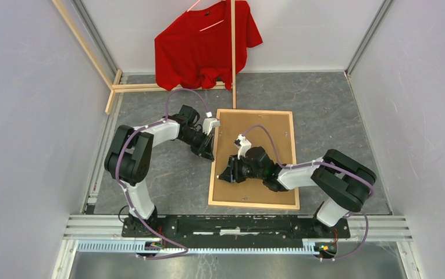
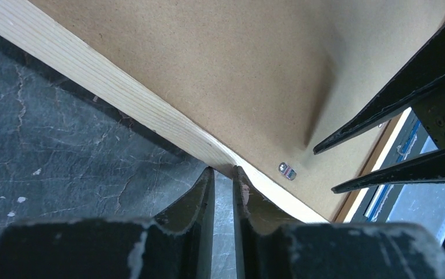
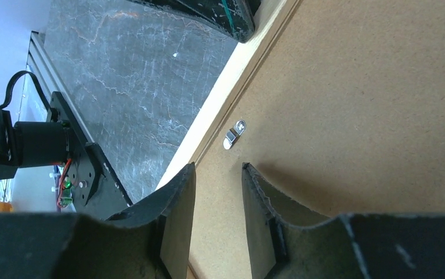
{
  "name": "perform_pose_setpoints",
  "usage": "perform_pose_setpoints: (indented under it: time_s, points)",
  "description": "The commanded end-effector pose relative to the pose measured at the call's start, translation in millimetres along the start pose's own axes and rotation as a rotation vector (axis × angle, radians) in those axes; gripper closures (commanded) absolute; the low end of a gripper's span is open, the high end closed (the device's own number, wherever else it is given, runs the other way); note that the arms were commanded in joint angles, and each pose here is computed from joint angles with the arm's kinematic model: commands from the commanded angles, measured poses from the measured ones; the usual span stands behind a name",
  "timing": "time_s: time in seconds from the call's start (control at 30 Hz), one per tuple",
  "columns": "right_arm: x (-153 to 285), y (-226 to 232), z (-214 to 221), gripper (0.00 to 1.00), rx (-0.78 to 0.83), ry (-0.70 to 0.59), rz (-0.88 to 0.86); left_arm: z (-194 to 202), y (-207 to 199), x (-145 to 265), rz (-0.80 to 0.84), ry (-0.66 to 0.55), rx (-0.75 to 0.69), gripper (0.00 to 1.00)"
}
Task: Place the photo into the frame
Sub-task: Install the photo frame at the center of the board.
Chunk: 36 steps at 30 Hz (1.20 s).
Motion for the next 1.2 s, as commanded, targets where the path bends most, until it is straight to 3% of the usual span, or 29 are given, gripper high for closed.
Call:
perform_pose_setpoints:
  time_s: [0.0,1.17]
  points:
    - [-9.5,11.8,-9.6,0.6,0.007,-0.031,-0.062,5.4,-0.1,-7.4,-0.013,0.016,0.017,0.82]
    - [-30.2,5.4,-8.1,0.73,-0.019,0.002,-0.059,3.5,-0.2,-2.8,-0.04,0.029,-0.011,0.91]
Point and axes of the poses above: each gripper's point midway between its finger pads, its own x axis back along the fingers, its own y axis along the line the jaws close on, z = x × y, the point moved 10 cm from there along x, back along the fingers, and after that the axes turned 4 degrees about -x, right-handed, at the moved point
